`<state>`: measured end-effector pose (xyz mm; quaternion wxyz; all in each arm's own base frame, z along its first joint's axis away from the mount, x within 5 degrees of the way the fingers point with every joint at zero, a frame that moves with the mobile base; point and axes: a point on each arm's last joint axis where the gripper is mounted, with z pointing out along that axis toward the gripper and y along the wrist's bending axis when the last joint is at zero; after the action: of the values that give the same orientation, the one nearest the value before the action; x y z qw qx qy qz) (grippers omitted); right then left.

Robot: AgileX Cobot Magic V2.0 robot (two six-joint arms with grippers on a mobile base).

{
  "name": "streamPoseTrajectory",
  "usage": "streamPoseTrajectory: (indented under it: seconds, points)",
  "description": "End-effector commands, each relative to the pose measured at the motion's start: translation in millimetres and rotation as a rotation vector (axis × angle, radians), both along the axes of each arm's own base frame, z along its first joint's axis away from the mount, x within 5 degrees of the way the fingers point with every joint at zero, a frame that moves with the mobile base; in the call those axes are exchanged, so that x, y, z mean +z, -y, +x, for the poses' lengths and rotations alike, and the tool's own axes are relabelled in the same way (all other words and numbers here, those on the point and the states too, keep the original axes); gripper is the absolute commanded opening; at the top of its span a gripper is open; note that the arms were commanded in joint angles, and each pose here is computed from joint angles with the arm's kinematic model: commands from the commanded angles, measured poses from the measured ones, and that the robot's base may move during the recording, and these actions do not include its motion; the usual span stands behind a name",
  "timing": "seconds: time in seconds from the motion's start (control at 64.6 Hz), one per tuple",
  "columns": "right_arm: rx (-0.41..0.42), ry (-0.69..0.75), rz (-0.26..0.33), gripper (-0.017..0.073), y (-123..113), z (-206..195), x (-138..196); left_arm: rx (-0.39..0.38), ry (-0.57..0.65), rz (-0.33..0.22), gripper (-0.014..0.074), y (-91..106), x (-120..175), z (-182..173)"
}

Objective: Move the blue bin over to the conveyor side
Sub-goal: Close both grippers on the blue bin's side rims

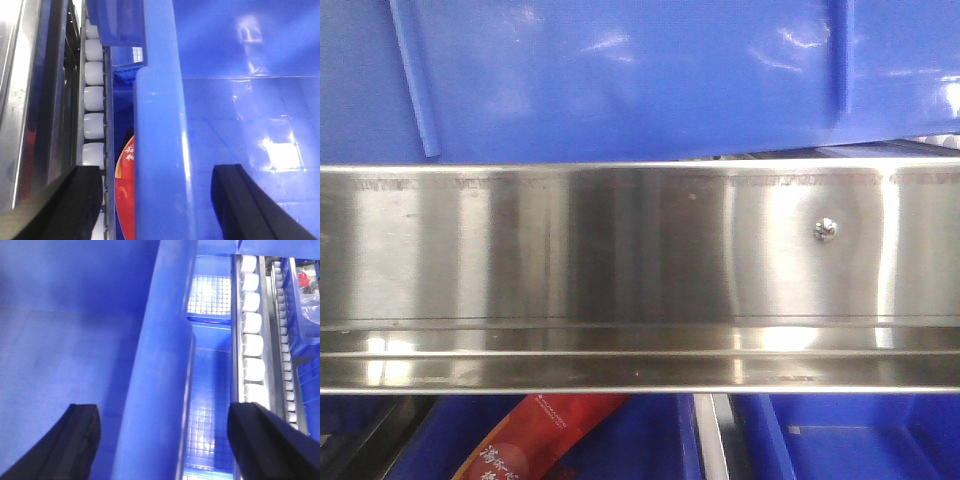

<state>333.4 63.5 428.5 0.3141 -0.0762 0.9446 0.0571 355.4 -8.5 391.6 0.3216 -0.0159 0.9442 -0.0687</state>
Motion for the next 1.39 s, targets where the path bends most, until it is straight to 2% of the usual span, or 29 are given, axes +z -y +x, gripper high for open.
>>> streamPoseTrajectory:
  seconds: [0.0,0.093,0.201,0.372,0.465,0.558,1.301,1.379]
  points:
    - [0.012,0.023,-0.013,0.0414,0.6,-1.4,2.8,-0.006,0.014,-0.007,0.0367,2.5,4.6,-1.4]
    - [0.016,0.024,-0.016,0.0395,0.6,-1.4,2.8,-0.006,0.014,-0.007,0.0367,2.5,4.6,-1.4]
    - [0.016,0.024,-0.016,0.0309,0.6,-1.4,2.8,-0.006,0.014,-0.007,0.0367,2.5,4.6,-1.4]
    - [0.016,0.024,-0.016,0.0067,0.6,-1.4,2.8,-0.006,0.014,-0.007,0.0367,2.5,4.6,-1.4]
    - [0.022,0.025,-0.020,-0.0099,0.6,-1.4,2.8,-0.006,0.014,-0.007,0.0367,2.5,4.6,-1.4]
    - [0.022,0.025,-0.020,-0.0073,0.6,-1.4,2.8,-0.006,0.014,-0.007,0.0367,2.5,4.6,-1.4]
    - [0.022,0.025,-0.020,-0.0079,0.6,-1.4,2.8,-0.001,0.031,-0.008,0.0367,2.2,0.1,6.1]
    - [0.022,0.025,-0.020,-0.0079,0.6,-1.4,2.8,-0.001,0.032,-0.008,0.0344,2.2,-1.4,7.8]
